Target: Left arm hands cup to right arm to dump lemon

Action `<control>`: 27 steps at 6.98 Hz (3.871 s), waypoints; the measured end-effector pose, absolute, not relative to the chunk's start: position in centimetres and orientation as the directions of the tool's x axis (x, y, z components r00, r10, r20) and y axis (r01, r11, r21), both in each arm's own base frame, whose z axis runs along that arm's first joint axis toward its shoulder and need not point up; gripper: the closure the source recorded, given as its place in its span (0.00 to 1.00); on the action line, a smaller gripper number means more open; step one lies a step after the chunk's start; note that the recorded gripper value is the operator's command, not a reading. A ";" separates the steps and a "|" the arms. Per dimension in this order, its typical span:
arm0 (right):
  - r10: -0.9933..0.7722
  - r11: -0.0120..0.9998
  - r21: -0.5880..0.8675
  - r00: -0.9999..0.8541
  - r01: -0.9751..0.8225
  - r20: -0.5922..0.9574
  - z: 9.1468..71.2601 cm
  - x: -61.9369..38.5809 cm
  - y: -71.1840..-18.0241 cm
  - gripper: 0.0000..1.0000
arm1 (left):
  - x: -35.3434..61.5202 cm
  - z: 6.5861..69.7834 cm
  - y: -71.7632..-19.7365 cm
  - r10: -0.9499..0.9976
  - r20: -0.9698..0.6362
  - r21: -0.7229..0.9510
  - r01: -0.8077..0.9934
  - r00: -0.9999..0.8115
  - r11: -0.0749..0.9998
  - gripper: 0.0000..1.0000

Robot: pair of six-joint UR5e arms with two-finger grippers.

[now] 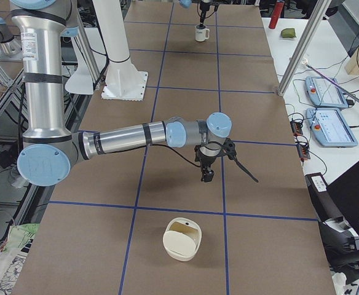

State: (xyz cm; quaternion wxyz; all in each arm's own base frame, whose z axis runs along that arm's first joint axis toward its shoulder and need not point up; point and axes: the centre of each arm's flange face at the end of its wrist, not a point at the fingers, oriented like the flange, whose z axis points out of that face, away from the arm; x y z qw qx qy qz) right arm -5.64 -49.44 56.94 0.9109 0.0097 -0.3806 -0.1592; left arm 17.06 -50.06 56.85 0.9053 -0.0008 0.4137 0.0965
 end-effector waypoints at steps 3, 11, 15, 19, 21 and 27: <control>-0.340 0.939 0.195 0.689 0.282 0.640 54.3 -5.8 -51.7 0.00 | 18.6 49.7 -52.7 0.126 -0.810 0.056 -0.139 0.572 0.989 1.00; -0.530 0.823 0.512 0.655 0.245 0.538 50.7 -6.7 -55.1 0.00 | 37.0 17.3 -56.0 -0.266 -0.803 -0.284 0.050 0.534 0.958 1.00; -0.560 0.734 0.678 0.600 0.040 0.571 50.3 -9.1 -54.9 0.00 | 44.3 5.2 -56.6 -0.425 -0.750 -0.428 0.119 0.507 0.896 1.00; -0.501 0.713 0.686 0.581 -0.143 0.642 46.9 -17.3 -54.0 0.00 | 45.3 -0.3 -55.8 -0.524 -0.714 -0.513 0.164 0.465 0.843 1.00; -0.536 0.676 0.719 0.562 -0.161 0.630 44.2 -20.6 -54.3 0.00 | 45.2 -2.5 -55.5 -0.573 -0.692 -0.555 0.185 0.439 0.811 1.00; -0.531 0.410 0.791 0.587 -0.453 0.611 37.3 -39.3 -45.1 0.01 | 45.1 -6.1 -55.7 -0.681 -0.589 -0.644 0.256 0.435 0.721 1.00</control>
